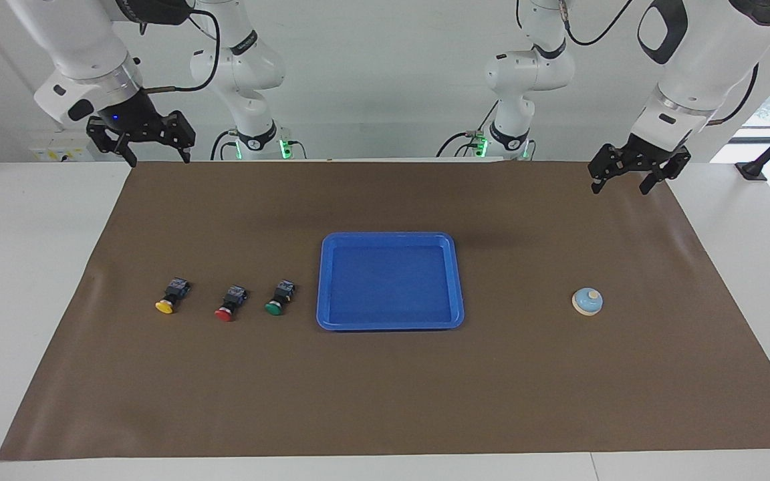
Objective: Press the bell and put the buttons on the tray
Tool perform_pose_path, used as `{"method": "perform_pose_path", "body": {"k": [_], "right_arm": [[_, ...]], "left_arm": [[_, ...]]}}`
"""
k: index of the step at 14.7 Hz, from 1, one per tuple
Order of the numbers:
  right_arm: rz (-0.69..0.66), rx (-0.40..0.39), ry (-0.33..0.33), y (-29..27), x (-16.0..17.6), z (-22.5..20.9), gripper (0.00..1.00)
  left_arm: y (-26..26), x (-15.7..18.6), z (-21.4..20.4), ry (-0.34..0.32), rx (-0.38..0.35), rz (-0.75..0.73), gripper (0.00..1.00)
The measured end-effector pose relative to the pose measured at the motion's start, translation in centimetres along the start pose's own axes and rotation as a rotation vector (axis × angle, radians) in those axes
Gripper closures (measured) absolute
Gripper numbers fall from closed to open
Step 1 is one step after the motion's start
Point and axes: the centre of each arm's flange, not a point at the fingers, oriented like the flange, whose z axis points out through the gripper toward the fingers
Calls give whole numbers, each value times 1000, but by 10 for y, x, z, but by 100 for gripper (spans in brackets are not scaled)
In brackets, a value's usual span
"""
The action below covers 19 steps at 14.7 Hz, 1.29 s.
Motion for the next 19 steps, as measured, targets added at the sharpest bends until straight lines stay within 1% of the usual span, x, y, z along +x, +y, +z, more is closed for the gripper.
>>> {"method": "perform_pose_path", "body": {"k": [3,6,8,9,10,11,12,14,15,17,19], "right_arm": [[0,0,0,0,0,0,0],[0,0,0,0,0,0,0],[0,0,0,0,0,0,0],[0,0,0,0,0,0,0],[0,0,0,0,0,0,0],[0,0,0,0,0,0,0],[0,0,0,0,0,0,0],[0,0,0,0,0,0,0],[1,0,0,1,0,0,0],[2,0,0,1,0,0,0],[2,0,0,1,0,0,0]], "left_arm": [[-2,0,1,-3,0,-5,0],[-11,-4,10,-22,0,-33,0],[-18,-5,11,-13,0,-53,0],[-19,-3,10,2,1,-57,5],[-19,-2,10,13,1,-59,16],[-19,0,12,20,2,-60,32],[-20,3,17,29,2,-61,42],[-22,16,37,45,1,-66,70],[-24,24,53,40,-1,-68,82],[-27,45,92,32,-5,-69,99],[-29,64,132,36,-9,-70,99]]}}
